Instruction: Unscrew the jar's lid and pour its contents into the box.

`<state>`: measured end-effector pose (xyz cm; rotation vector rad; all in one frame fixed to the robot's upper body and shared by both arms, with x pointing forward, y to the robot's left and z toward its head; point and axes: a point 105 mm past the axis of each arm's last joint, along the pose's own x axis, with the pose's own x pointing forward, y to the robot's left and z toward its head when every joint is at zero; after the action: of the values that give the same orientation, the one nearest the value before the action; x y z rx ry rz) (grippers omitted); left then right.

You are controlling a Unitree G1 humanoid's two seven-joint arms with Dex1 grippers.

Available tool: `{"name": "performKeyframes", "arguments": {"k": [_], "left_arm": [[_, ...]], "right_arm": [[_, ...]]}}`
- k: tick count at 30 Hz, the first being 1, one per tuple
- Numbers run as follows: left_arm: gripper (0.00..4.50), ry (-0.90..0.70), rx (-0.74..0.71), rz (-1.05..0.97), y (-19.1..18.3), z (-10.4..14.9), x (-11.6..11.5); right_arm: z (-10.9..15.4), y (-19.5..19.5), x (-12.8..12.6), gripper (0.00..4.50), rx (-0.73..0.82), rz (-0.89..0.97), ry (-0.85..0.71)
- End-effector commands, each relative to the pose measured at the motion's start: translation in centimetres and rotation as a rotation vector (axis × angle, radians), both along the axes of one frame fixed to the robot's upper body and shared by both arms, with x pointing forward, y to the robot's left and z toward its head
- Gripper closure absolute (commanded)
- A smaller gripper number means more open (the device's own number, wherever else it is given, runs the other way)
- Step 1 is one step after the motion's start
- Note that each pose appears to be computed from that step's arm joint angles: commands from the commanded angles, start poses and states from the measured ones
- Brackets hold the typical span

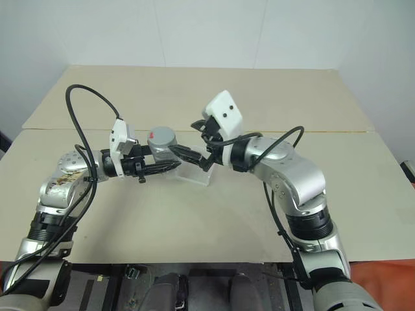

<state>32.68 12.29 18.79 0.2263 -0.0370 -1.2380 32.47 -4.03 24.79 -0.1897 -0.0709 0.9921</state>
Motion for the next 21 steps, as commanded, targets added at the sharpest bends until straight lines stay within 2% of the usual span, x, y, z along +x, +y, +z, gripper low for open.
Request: {"name": "performKeyframes", "arguments": {"k": [1, 11, 17, 21], "left_arm": [[2.45, -0.037, -0.009, -0.029, -0.1, 1.2, -0.6], [2.45, -0.035, -0.015, -0.025, -0.2, 1.2, -0.1], [2.45, -0.031, -0.019, -0.036, -0.4, 1.1, 0.1], [2.45, -0.032, -0.022, -0.048, -0.9, 1.1, 0.2]], "right_arm": [[1.4, -0.2, -0.7, 0.02, 0.031, 0.018, -0.056], [0.7, -1.1, -2.0, 0.02, -0.023, 0.098, -0.049], [2.0, -0.5, -3.3, 0.02, 0.051, 0.21, -0.04], [2.1, 0.7, -3.1, 0.02, 0.059, 0.223, -0.038]]}}
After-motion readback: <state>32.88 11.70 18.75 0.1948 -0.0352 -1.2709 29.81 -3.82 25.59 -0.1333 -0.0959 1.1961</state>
